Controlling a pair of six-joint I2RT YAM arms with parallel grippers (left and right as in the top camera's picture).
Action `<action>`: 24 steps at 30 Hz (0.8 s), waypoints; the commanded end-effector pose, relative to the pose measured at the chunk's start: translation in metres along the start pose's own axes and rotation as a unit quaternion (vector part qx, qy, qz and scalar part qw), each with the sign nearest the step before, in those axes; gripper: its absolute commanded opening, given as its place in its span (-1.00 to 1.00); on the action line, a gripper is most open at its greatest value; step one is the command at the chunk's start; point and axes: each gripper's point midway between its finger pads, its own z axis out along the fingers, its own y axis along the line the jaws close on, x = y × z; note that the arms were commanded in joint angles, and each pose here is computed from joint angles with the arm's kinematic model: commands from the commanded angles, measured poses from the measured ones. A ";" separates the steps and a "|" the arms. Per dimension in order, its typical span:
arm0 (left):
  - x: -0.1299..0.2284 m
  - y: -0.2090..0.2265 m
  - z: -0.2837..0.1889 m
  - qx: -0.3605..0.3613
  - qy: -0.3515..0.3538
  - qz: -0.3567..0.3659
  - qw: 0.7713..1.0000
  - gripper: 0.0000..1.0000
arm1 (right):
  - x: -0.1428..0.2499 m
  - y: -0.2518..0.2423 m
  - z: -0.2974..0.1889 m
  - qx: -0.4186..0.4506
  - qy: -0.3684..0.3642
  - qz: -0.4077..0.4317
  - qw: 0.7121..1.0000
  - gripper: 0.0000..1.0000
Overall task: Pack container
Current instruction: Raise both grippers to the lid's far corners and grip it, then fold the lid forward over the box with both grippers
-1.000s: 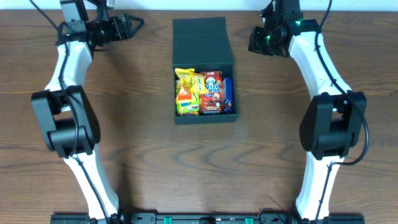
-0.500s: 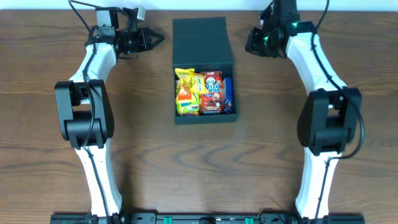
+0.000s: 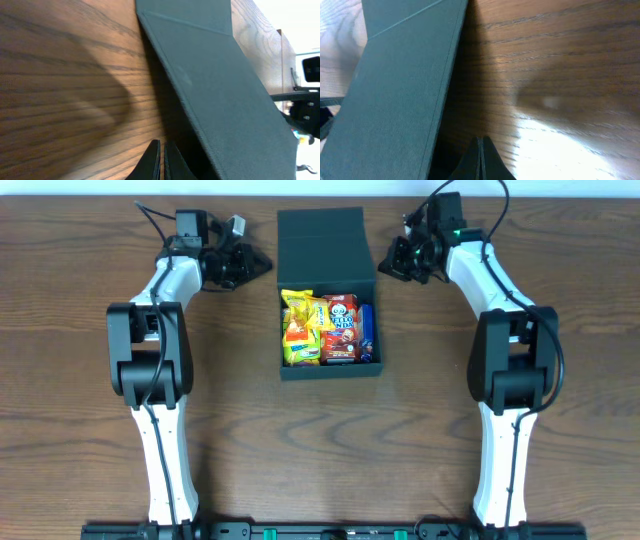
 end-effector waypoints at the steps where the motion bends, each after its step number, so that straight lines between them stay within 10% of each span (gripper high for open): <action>1: 0.005 -0.002 0.006 0.017 0.012 -0.020 1.000 -0.88 | 0.012 0.004 0.015 -0.021 0.025 0.021 0.999 -0.97; 24: 0.009 -0.045 0.008 0.104 0.035 0.006 0.994 -0.88 | 0.012 0.061 0.009 -0.217 0.051 -0.041 0.974 -0.97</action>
